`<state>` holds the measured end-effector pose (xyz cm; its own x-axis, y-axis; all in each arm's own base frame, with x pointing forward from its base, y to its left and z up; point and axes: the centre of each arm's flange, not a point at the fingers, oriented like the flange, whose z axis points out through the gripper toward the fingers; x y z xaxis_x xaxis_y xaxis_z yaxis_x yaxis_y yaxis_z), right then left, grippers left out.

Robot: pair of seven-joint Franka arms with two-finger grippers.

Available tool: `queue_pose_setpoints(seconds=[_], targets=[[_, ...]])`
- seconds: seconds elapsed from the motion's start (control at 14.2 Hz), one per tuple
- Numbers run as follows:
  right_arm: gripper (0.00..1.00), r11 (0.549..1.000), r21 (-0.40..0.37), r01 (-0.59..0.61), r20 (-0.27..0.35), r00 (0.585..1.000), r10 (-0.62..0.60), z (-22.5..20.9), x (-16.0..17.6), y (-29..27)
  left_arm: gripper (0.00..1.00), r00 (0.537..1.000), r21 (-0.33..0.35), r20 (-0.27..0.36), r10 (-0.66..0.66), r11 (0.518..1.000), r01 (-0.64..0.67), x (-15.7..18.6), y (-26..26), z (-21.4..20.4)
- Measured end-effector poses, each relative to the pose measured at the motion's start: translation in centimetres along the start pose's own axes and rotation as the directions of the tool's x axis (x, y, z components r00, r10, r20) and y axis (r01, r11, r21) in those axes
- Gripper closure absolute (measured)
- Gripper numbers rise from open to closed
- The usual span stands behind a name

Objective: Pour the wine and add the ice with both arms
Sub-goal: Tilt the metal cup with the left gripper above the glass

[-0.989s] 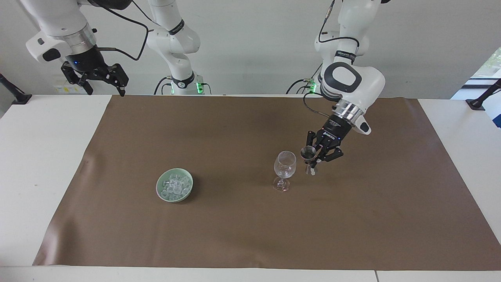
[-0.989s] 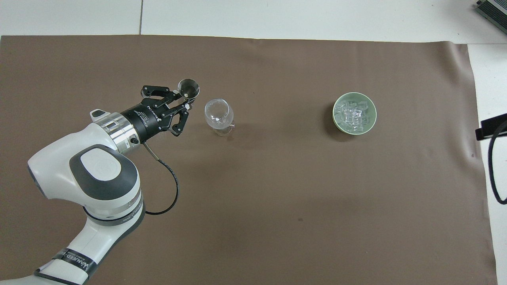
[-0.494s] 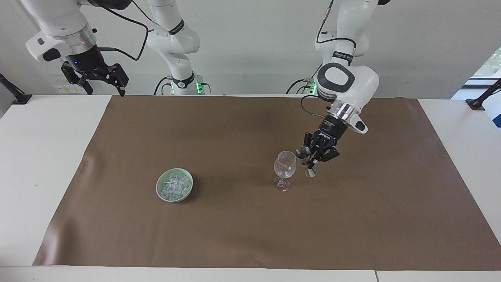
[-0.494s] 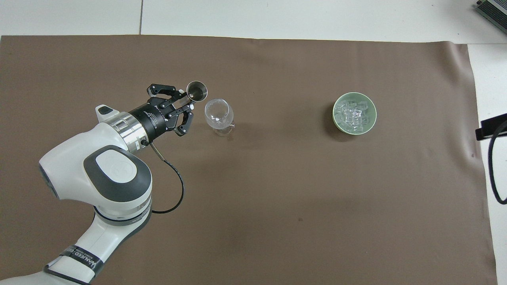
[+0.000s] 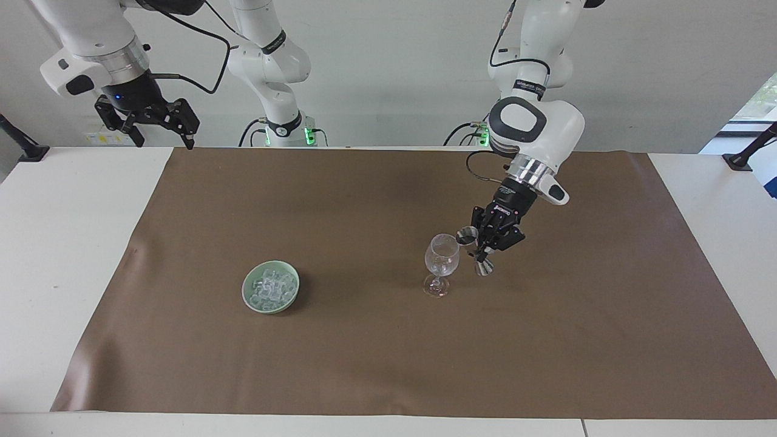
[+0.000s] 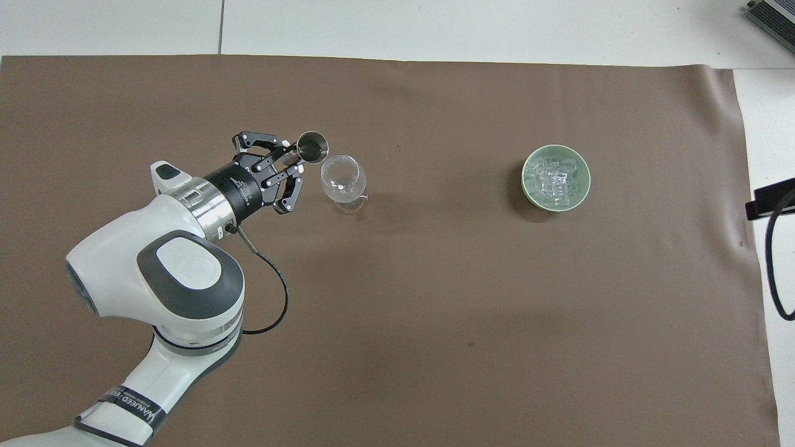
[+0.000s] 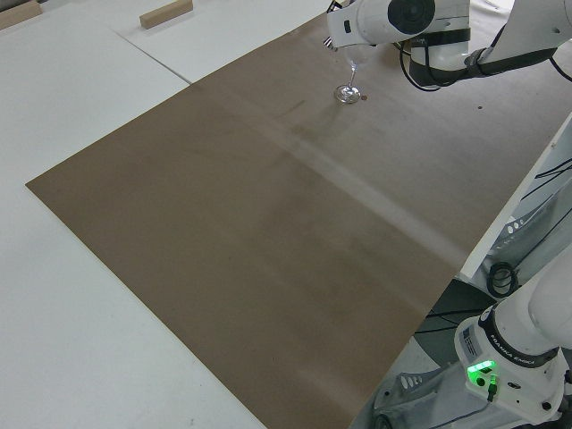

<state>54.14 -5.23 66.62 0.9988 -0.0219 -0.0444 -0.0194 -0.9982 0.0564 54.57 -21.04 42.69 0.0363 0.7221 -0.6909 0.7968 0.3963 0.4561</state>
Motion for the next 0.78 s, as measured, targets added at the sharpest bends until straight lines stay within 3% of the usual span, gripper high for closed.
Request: queue_pose_setpoints(seconds=[0.78], targets=[[0.00, 1.000, 0.000, 0.000, 0.000, 1.000, 0.000, 0.00, 0.00, 0.00, 0.78, 0.987, -0.011, -0.021, 0.157, 0.987, -0.158, -0.43, -0.66, 0.26]])
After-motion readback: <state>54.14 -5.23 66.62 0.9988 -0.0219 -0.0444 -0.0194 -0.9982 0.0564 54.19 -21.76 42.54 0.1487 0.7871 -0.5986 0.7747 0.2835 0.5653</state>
